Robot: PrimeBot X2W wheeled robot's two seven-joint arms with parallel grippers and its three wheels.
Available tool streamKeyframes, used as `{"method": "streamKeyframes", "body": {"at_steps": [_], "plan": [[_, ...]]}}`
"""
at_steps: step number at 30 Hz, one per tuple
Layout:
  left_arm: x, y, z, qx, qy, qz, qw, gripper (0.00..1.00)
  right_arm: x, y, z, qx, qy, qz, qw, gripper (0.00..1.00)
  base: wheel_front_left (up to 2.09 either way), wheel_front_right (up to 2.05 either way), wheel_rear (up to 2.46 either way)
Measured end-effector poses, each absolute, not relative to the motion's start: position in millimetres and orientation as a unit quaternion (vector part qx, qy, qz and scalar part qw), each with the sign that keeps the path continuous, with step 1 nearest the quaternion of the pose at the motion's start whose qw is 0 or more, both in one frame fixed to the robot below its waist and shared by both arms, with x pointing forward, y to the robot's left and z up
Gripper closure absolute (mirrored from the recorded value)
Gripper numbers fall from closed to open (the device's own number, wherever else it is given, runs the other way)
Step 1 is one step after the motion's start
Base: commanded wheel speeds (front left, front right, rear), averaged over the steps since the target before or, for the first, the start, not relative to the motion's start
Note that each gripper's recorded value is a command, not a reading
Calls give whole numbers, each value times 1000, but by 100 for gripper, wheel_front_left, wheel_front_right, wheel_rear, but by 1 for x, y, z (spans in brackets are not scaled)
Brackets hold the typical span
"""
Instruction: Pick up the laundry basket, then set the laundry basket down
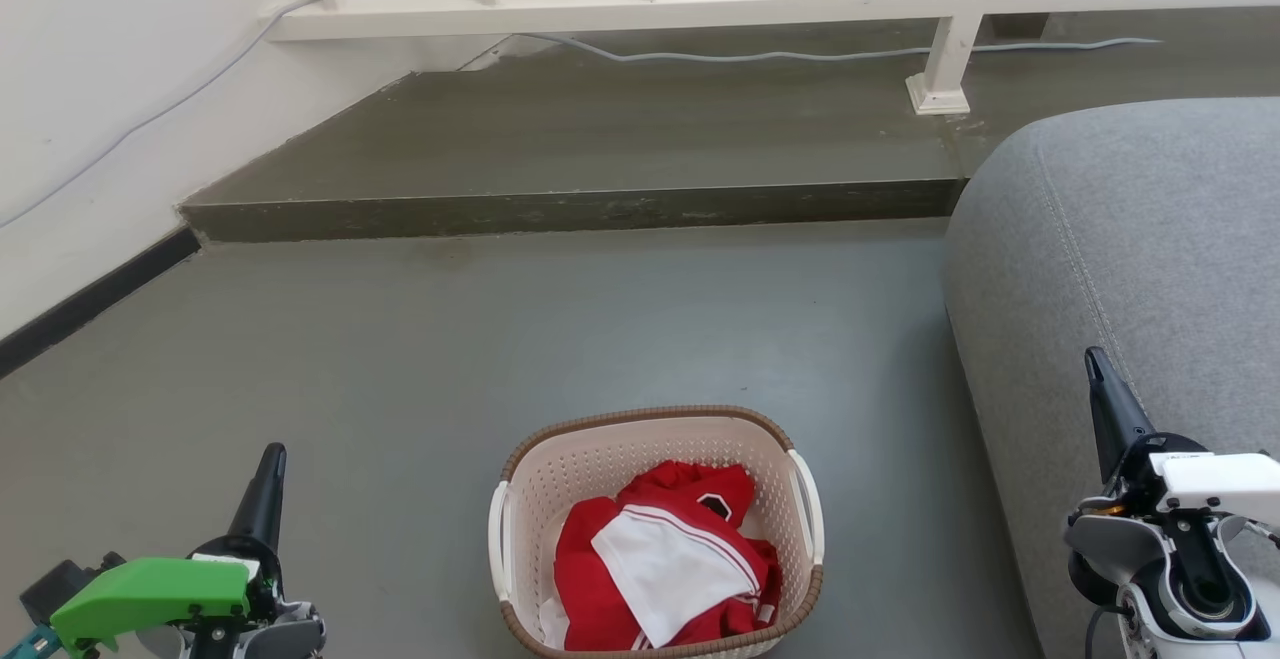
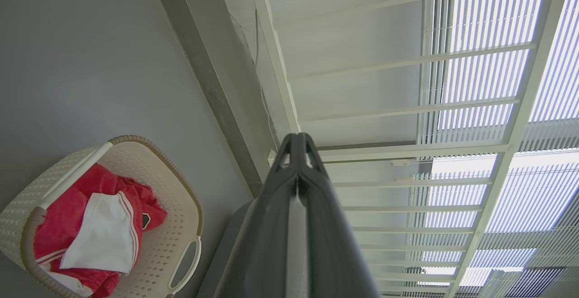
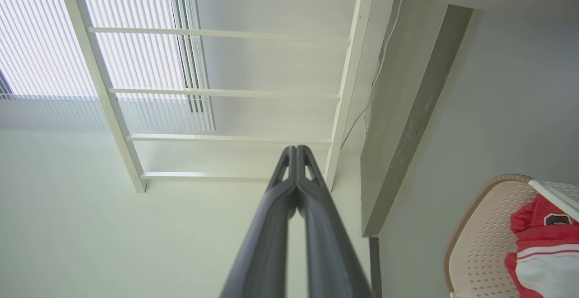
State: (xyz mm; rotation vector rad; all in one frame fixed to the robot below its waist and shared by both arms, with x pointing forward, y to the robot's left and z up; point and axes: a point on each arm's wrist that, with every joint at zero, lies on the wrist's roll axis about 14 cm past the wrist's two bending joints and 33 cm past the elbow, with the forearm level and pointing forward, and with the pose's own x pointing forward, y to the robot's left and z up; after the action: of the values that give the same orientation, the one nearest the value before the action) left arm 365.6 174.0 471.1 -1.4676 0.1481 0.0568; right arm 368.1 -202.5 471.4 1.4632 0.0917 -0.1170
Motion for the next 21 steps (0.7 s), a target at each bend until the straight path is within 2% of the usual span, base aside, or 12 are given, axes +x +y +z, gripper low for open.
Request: {"method": "streamKeyframes", "body": {"at_steps": [8,21], "plan": [[370,184,478,-709,45,27,704,100,373,-206,478,706,25,-45,706,100,0,0,0],[369,185,474,-709,50,31,702,100,374,-206,479,708,22,-44,704,100,0,0,0]]}}
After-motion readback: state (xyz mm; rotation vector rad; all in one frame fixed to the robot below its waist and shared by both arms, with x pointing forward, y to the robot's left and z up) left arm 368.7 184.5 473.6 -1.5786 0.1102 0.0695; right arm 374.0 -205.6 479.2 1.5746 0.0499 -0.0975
